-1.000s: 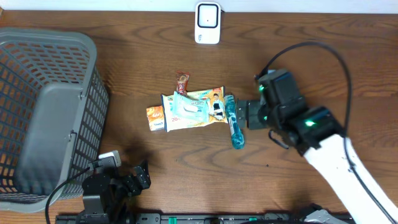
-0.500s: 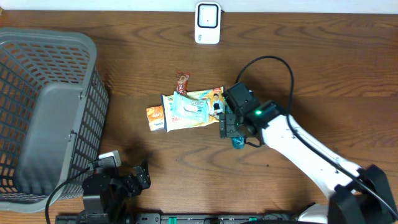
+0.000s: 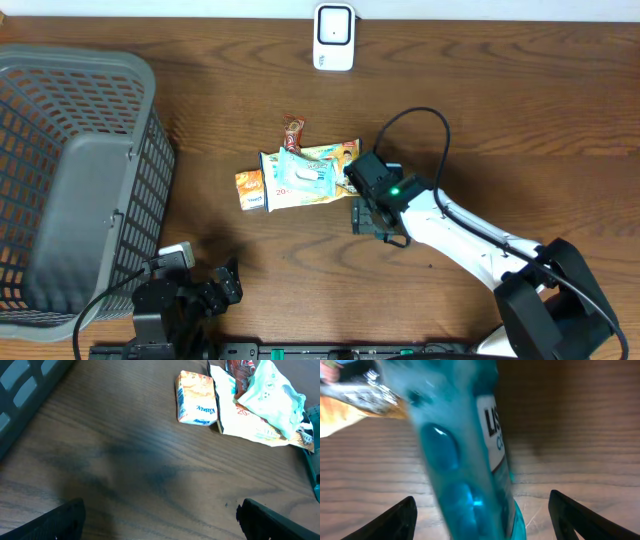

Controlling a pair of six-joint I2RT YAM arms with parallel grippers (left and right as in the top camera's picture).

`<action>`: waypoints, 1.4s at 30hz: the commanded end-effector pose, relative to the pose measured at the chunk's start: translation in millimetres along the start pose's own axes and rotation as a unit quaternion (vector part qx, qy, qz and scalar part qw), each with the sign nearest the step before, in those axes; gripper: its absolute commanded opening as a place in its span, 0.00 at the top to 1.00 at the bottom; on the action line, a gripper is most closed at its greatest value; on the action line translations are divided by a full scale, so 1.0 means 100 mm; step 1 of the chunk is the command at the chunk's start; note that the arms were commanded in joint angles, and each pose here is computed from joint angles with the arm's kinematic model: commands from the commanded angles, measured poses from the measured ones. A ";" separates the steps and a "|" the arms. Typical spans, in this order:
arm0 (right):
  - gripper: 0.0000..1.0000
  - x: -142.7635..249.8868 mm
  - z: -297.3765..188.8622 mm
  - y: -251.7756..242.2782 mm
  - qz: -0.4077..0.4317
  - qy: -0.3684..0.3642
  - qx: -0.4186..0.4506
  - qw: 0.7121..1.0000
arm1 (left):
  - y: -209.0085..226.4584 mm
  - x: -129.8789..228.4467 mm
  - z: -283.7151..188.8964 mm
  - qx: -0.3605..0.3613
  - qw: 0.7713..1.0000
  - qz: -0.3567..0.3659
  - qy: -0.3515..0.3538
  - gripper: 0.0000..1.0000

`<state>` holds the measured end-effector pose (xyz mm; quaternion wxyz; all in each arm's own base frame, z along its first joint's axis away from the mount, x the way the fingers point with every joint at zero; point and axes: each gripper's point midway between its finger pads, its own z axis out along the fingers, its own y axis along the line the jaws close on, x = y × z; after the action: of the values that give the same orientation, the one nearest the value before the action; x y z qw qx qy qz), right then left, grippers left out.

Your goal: Scan the item barcode

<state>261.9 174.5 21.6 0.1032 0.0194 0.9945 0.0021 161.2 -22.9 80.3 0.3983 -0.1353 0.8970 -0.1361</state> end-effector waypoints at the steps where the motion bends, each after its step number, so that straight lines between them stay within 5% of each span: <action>1: 0.36 0.16 0.15 -0.07 0.006 0.017 0.005 1.000 | 0.03 0.09 0.00 -0.006 1.000 0.000 0.016 0.02; 4: 0.41 0.27 0.23 -0.10 0.005 0.029 0.001 1.000 | 0.03 0.09 0.00 -0.006 1.000 0.000 0.016 0.02; 9: 0.75 0.29 0.28 -0.15 0.008 0.028 0.002 1.000 | 0.03 0.09 0.00 -0.006 1.000 0.000 0.016 0.02; 15: 0.98 0.21 0.28 -0.17 0.003 0.018 -0.002 1.000 | 0.03 0.09 0.00 -0.006 1.000 0.000 0.016 0.02; 23: 0.99 0.13 0.25 -0.14 -0.051 0.020 -0.024 0.998 | 0.03 0.09 0.00 -0.006 1.000 0.000 0.016 0.02; 32: 0.99 -0.05 -0.31 0.36 -0.180 -0.005 -0.179 0.967 | 0.03 0.09 0.00 -0.006 1.000 0.000 0.016 0.02; 42: 0.99 -0.08 -0.73 0.40 -0.200 -0.047 -0.219 0.954 | 0.03 0.09 0.00 -0.006 1.000 0.000 0.016 0.02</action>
<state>250.2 201.3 65.8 0.1146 -0.1755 0.9642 0.1621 161.2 -22.9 80.3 0.3983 -0.1353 0.8970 -0.1361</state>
